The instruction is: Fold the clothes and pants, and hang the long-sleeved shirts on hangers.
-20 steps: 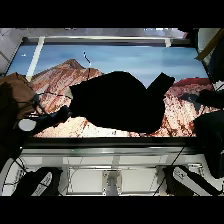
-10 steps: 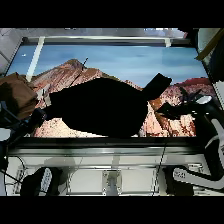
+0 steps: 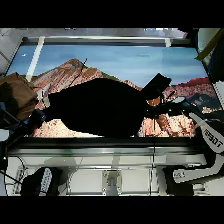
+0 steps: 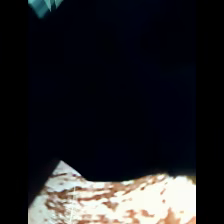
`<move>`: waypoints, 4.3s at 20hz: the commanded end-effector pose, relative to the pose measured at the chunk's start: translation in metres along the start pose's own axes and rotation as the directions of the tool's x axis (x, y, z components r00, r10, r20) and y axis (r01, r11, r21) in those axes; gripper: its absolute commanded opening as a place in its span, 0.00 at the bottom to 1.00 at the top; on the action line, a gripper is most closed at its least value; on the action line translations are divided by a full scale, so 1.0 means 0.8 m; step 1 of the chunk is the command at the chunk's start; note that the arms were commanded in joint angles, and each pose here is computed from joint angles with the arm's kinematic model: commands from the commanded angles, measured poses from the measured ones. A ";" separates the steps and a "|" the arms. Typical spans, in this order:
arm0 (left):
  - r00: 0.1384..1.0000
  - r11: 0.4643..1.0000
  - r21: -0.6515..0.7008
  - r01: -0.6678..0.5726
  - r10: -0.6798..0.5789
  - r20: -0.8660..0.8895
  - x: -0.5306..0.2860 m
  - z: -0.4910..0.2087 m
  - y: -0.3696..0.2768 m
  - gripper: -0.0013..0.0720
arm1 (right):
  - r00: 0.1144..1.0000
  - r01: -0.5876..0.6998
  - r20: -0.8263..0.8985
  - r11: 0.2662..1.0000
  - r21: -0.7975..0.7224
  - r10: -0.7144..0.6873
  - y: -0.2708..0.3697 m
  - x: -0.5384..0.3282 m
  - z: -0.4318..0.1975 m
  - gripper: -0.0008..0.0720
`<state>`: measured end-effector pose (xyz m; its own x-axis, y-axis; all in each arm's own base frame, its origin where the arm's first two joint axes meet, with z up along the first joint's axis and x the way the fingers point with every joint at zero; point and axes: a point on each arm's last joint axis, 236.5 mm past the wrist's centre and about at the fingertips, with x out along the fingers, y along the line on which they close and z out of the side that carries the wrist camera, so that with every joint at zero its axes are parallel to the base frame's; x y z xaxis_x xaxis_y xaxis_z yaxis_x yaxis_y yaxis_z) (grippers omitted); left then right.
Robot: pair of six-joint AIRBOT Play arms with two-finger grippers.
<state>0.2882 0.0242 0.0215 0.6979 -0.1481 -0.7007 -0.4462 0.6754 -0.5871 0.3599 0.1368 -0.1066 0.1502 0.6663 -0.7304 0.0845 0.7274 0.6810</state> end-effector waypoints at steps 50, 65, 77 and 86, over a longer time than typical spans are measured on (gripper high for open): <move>0.924 0.932 0.083 -0.354 0.334 0.188 -0.076 0.091 0.106 0.04 | 0.997 0.057 0.044 0.990 0.133 -0.064 -0.101 -0.096 -0.045 0.51; 0.889 0.934 0.101 -0.342 0.287 0.357 -0.109 0.187 0.066 0.04 | 0.924 0.244 0.358 0.928 -0.283 -0.134 0.151 -0.383 -0.022 0.02; 0.915 0.933 0.087 -0.348 0.319 0.246 -0.083 0.166 0.085 0.04 | 0.825 0.272 0.496 0.960 0.069 -0.270 -0.001 -0.215 0.207 0.58; 0.918 0.933 0.087 -0.348 0.321 0.231 -0.082 0.162 0.085 0.04 | 0.850 0.455 0.277 0.890 0.043 -0.448 -0.072 -0.242 0.130 0.57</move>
<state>0.2849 0.1744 0.0802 0.6293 0.2509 -0.7356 -0.6110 0.7446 -0.2687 0.4789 -0.0507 0.0175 0.5397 0.1849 -0.8213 0.2782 0.8816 0.3813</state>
